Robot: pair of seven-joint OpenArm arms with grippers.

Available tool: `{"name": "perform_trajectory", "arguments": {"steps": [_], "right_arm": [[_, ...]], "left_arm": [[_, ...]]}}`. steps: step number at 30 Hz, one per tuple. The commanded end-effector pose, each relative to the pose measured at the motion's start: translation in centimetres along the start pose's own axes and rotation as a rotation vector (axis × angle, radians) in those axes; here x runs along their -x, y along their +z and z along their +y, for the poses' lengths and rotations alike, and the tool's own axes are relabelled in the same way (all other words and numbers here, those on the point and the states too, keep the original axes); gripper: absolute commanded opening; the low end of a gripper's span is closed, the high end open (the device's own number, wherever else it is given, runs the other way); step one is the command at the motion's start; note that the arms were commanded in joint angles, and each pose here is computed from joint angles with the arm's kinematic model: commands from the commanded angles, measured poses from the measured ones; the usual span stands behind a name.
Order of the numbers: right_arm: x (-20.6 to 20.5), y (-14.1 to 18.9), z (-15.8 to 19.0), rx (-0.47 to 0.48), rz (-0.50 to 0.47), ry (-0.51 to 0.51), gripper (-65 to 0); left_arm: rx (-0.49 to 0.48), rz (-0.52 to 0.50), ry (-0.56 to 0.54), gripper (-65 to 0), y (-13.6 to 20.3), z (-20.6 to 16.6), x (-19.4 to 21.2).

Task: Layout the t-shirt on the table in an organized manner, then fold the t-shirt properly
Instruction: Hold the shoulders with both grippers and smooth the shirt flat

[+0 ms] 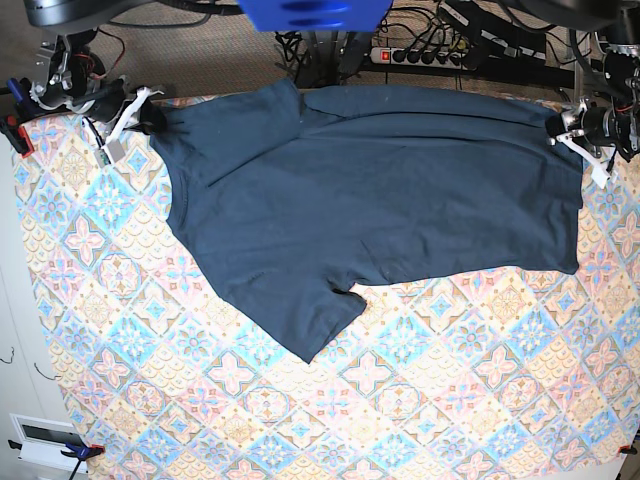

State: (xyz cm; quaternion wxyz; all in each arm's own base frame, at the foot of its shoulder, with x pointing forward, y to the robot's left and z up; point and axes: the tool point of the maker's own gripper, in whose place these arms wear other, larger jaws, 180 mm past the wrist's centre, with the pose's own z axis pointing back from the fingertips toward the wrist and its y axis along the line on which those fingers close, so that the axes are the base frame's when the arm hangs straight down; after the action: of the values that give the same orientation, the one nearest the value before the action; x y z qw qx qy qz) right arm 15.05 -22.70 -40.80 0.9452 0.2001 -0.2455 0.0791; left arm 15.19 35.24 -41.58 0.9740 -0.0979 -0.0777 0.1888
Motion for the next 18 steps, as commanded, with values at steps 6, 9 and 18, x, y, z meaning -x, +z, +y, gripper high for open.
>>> {"name": "perform_trajectory", "arguments": {"steps": [6,9,18], "right_arm": [[-1.0,0.6,-0.5,0.012,-0.025,0.019,-63.9],[-1.0,0.6,-0.5,0.013,-0.024,0.018,-63.9],[-0.9,0.6,-0.6,0.013,-0.023,0.016,-63.9]], "left_arm": [[-0.040,-0.034,0.005,-53.0,1.6,1.5,-0.9],[-0.040,-0.032,0.007,-44.4,1.5,1.5,-0.8],[-0.031,-0.002,0.014,-3.5,1.7,1.5,-0.4]]}}
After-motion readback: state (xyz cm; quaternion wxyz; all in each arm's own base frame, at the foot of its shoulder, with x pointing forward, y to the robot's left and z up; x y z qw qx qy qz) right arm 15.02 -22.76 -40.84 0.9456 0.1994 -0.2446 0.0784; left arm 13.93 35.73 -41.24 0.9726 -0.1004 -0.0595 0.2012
